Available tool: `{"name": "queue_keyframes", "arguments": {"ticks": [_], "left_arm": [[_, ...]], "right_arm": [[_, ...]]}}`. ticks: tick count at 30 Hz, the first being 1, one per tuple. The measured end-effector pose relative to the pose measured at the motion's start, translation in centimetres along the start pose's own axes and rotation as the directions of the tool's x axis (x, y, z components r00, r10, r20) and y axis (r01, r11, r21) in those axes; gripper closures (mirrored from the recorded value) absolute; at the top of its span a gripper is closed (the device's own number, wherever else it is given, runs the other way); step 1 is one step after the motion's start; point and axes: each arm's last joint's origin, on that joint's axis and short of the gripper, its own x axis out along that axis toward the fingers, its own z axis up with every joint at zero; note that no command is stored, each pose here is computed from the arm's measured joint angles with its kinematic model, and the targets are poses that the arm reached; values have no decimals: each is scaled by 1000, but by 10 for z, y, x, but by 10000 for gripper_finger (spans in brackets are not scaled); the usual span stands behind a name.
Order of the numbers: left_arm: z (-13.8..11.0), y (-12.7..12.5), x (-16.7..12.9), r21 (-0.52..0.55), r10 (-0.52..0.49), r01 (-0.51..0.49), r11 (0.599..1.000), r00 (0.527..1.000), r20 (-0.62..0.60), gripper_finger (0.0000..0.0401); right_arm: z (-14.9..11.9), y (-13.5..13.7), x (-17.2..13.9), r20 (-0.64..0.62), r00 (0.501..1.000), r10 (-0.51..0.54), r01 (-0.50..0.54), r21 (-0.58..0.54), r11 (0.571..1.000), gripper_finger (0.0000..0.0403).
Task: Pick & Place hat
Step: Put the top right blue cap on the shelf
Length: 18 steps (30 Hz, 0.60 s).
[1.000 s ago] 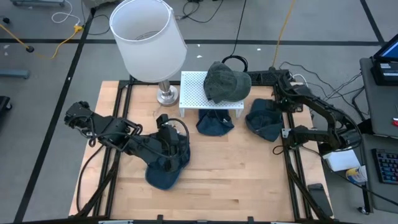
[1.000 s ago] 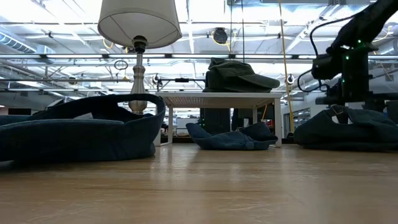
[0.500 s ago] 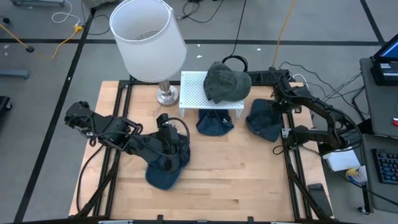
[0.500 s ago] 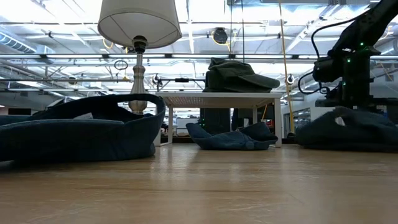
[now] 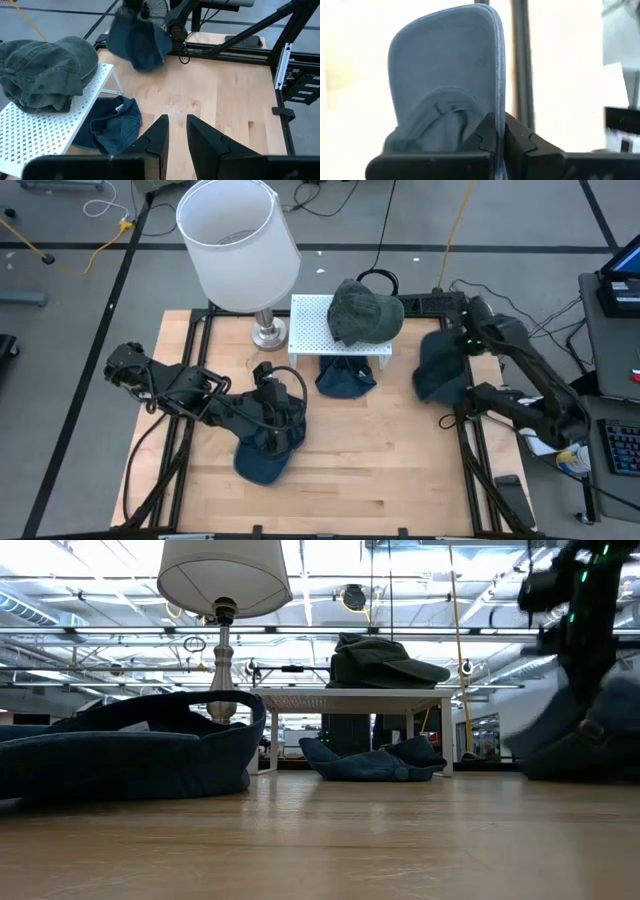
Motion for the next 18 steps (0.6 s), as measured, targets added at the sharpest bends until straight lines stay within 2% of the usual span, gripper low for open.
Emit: {"name": "queue_keyframes", "arguments": {"ticks": [5, 11, 18], "left_arm": [[0, 0, 0, 10, -1, 1, 1000, 1000, 0, 329], [0, -1, 0, 16, -41, 42, 999, 999, -14, 329], [0, -1, 0, -69, -43, 42, 997, 999, -14, 329]], "right_arm": [[8, -11, -67, 172, 985, 28, -29, 3, 1000, 401], [13, -25, -143, 387, 919, 73, -79, 0, 997, 402], [7, -39, -193, 505, 851, 142, -113, -86, 990, 402]]}}
